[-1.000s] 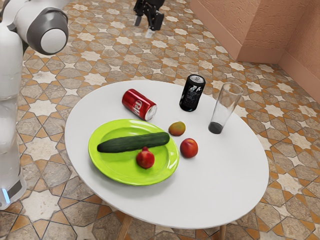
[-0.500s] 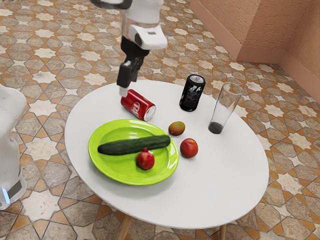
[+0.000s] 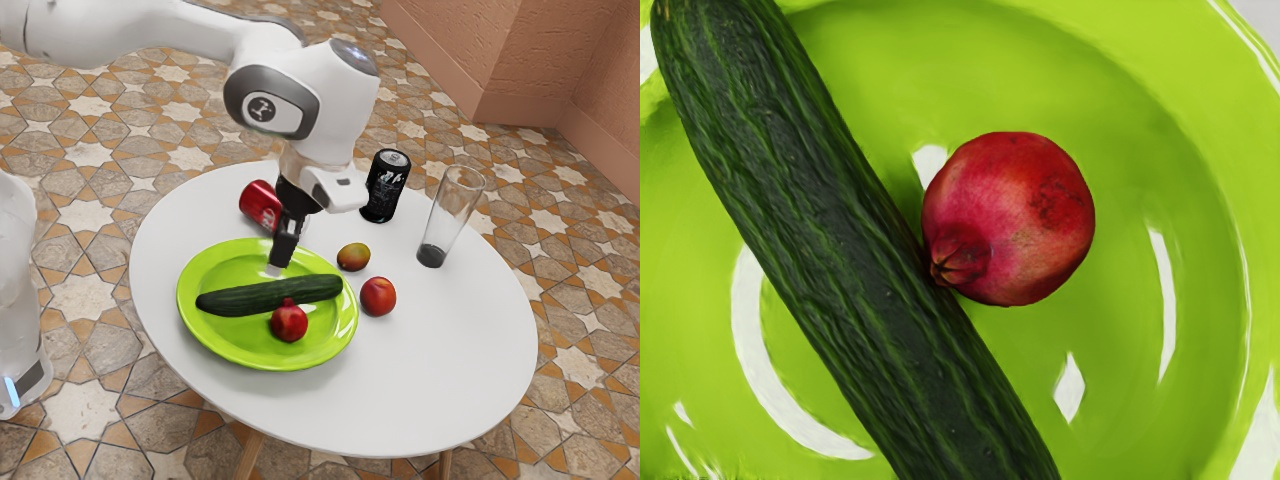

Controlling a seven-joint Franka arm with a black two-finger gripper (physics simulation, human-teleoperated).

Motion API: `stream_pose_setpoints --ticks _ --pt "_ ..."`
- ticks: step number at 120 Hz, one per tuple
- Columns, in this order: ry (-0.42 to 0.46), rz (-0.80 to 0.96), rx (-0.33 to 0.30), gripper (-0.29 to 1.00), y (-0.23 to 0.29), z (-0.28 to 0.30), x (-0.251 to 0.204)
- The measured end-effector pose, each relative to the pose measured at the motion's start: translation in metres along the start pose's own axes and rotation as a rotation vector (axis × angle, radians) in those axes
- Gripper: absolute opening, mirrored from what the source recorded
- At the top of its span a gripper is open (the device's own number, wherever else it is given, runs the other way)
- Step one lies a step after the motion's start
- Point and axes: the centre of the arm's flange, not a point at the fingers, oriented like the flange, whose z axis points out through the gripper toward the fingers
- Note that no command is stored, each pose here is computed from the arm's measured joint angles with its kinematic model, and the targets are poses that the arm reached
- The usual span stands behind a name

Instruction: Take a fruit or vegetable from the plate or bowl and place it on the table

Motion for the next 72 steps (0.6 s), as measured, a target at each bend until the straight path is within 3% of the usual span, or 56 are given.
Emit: stream_pose_setpoints --ticks 32,72 --pt "-0.136 -0.062 -0.014 0.68 -0.020 0.054 0.029" --pt "-0.145 -0.089 0.013 0.68 -0.006 0.043 0.013"
